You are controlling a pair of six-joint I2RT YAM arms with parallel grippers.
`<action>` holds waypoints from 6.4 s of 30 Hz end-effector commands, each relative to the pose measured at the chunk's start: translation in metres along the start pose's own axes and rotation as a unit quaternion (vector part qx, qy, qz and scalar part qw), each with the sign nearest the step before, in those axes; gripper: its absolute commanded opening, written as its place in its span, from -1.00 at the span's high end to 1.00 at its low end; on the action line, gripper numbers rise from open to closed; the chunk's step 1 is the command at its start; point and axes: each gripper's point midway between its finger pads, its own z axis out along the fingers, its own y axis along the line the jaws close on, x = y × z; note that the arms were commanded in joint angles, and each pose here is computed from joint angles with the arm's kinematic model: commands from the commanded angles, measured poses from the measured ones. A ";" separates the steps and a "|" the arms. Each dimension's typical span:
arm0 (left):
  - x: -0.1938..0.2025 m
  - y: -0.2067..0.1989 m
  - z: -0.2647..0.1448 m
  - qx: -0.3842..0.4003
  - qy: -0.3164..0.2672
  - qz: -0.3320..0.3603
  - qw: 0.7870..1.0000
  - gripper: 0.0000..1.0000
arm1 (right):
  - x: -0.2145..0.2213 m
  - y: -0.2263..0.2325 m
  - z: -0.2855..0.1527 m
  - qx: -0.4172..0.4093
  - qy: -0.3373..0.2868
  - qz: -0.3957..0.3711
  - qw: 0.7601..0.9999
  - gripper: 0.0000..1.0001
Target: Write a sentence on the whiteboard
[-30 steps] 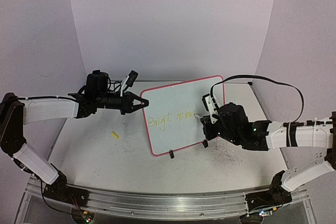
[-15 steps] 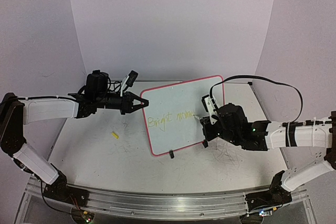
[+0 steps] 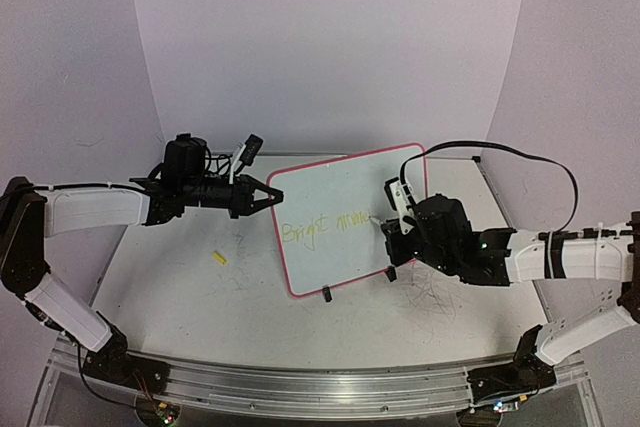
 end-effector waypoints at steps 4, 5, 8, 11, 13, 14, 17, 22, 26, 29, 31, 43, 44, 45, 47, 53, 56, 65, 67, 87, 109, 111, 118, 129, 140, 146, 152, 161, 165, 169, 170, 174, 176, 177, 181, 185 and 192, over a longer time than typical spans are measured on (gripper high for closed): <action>0.018 0.010 0.004 -0.024 0.030 0.038 0.999 1.00 | -0.038 -0.009 -0.003 0.023 -0.049 0.019 0.998 1.00; 0.018 0.010 0.004 -0.024 0.030 0.037 0.999 1.00 | -0.038 -0.010 -0.003 0.025 -0.049 0.020 0.998 1.00; 0.018 0.010 0.004 -0.024 0.030 0.038 0.999 1.00 | -0.038 -0.012 -0.004 0.030 -0.051 0.021 0.998 1.00; 0.017 0.010 0.004 -0.024 0.030 0.038 0.999 1.00 | -0.037 -0.013 -0.005 0.033 -0.051 0.024 0.998 1.00; 0.018 0.010 0.004 -0.025 0.030 0.038 0.999 1.00 | -0.034 -0.016 -0.005 0.039 -0.048 0.027 0.998 1.00; 0.017 0.010 0.004 -0.025 0.029 0.038 0.999 1.00 | -0.032 -0.017 -0.005 0.042 -0.046 0.028 0.998 1.00; 0.017 0.010 0.004 -0.025 0.029 0.038 0.999 1.00 | -0.026 -0.017 -0.006 0.038 -0.037 0.028 0.998 1.00; 0.017 0.010 0.004 -0.026 0.029 0.038 0.999 1.00 | -0.008 -0.013 -0.003 0.027 -0.012 0.025 0.999 1.00; 0.017 0.010 0.004 -0.026 0.029 0.039 0.998 1.00 | 0.006 -0.012 -0.001 0.021 0.006 0.025 0.999 1.00; 0.017 0.010 0.004 -0.026 0.029 0.038 0.999 1.00 | 0.016 -0.010 0.000 0.017 0.018 0.025 0.999 1.00; 0.018 0.010 0.004 -0.027 0.029 0.038 0.998 1.00 | 0.019 -0.010 0.000 0.015 0.022 0.028 0.999 1.00; 0.018 0.011 0.004 -0.029 0.031 0.037 0.998 1.00 | -0.034 -0.016 -0.024 0.011 -0.048 0.048 0.998 1.00; 0.018 0.011 0.004 -0.029 0.031 0.037 0.998 1.00 | -0.036 -0.018 -0.025 0.013 -0.051 0.049 0.997 1.00; 0.018 0.011 0.004 -0.028 0.031 0.037 0.998 1.00 | -0.037 -0.019 -0.026 0.014 -0.052 0.049 0.997 1.00; 0.018 0.011 0.005 -0.026 0.031 0.037 0.998 1.00 | -0.039 -0.019 -0.025 0.011 -0.053 0.048 0.997 1.00; 0.018 0.010 0.004 -0.026 0.030 0.037 0.999 1.00 | -0.050 -0.015 -0.021 0.008 -0.065 0.041 0.997 1.00; 0.018 0.010 0.005 -0.026 0.030 0.037 0.999 1.00 | -0.051 -0.012 -0.016 0.004 -0.064 0.035 0.997 1.00; 0.018 0.010 0.005 -0.024 0.031 0.037 0.999 1.00 | -0.049 -0.019 -0.009 0.025 -0.064 0.037 0.997 1.00; 0.018 0.010 0.005 -0.024 0.030 0.037 0.999 1.00 | -0.044 -0.021 -0.008 0.029 -0.059 0.036 0.997 1.00; 0.018 0.010 0.005 -0.022 0.031 0.037 0.999 1.00 | 0.010 -0.016 -0.001 0.015 0.014 0.036 0.999 1.00; 0.018 0.010 0.005 -0.024 0.031 0.037 0.999 1.00 | -0.021 -0.015 -0.026 -0.015 -0.045 0.039 0.998 1.00; 0.019 0.010 0.005 -0.023 0.032 0.037 0.999 1.00 | -0.025 -0.012 -0.024 -0.023 -0.047 0.038 0.998 1.00; 0.018 0.010 0.005 -0.023 0.031 0.037 0.999 1.00 | -0.033 -0.009 -0.017 -0.021 -0.056 0.039 0.997 1.00; 0.018 0.009 0.005 -0.023 0.031 0.037 0.999 1.00 | -0.038 -0.011 -0.009 -0.005 -0.058 0.040 0.997 1.00; 0.017 0.009 0.004 -0.024 0.030 0.038 0.999 1.00 | -0.024 -0.027 -0.004 0.048 -0.035 0.044 0.997 1.00; 0.018 0.010 0.004 -0.028 0.031 0.037 0.998 1.00 | -0.034 -0.029 -0.025 0.028 -0.059 0.056 0.996 1.00; 0.016 0.010 0.004 -0.028 0.029 0.039 0.998 1.00 | -0.039 -0.023 -0.052 -0.026 -0.093 0.047 0.994 1.00; 0.017 0.011 0.004 -0.033 0.031 0.037 0.998 1.00 | -0.029 -0.016 -0.035 -0.026 -0.061 0.020 0.998 1.00; 0.018 0.012 0.006 -0.032 0.032 0.036 0.998 1.00 | -0.025 -0.009 -0.027 -0.036 -0.048 0.007 0.998 1.00; 0.019 0.013 0.006 -0.032 0.034 0.035 0.998 1.00 | -0.022 -0.006 -0.021 -0.036 -0.041 0.003 0.998 1.00; 0.020 0.013 0.007 -0.031 0.035 0.035 0.998 1.00 | -0.022 -0.007 -0.020 -0.035 -0.042 0.004 0.999 1.00; 0.019 0.012 0.006 -0.032 0.034 0.035 0.998 1.00 | -0.024 -0.017 -0.021 -0.010 -0.052 0.014 0.999 1.00; 0.019 0.012 0.006 -0.032 0.034 0.036 0.998 1.00 | -0.025 -0.017 -0.021 -0.010 -0.054 0.015 0.998 1.00; 0.019 0.012 0.006 -0.031 0.034 0.035 0.998 1.00 | -0.025 -0.015 -0.021 -0.015 -0.052 0.013 0.998 1.00; 0.019 0.011 0.006 -0.030 0.034 0.036 0.998 1.00 | -0.023 -0.014 -0.019 -0.018 -0.050 0.012 0.999 1.00; 0.019 0.011 0.006 -0.030 0.035 0.035 0.998 1.00 | -0.026 -0.022 -0.023 0.000 -0.060 0.017 0.998 1.00; 0.020 0.010 0.007 -0.028 0.036 0.035 0.998 1.00 | -0.025 -0.028 -0.021 0.020 -0.059 0.021 0.998 1.00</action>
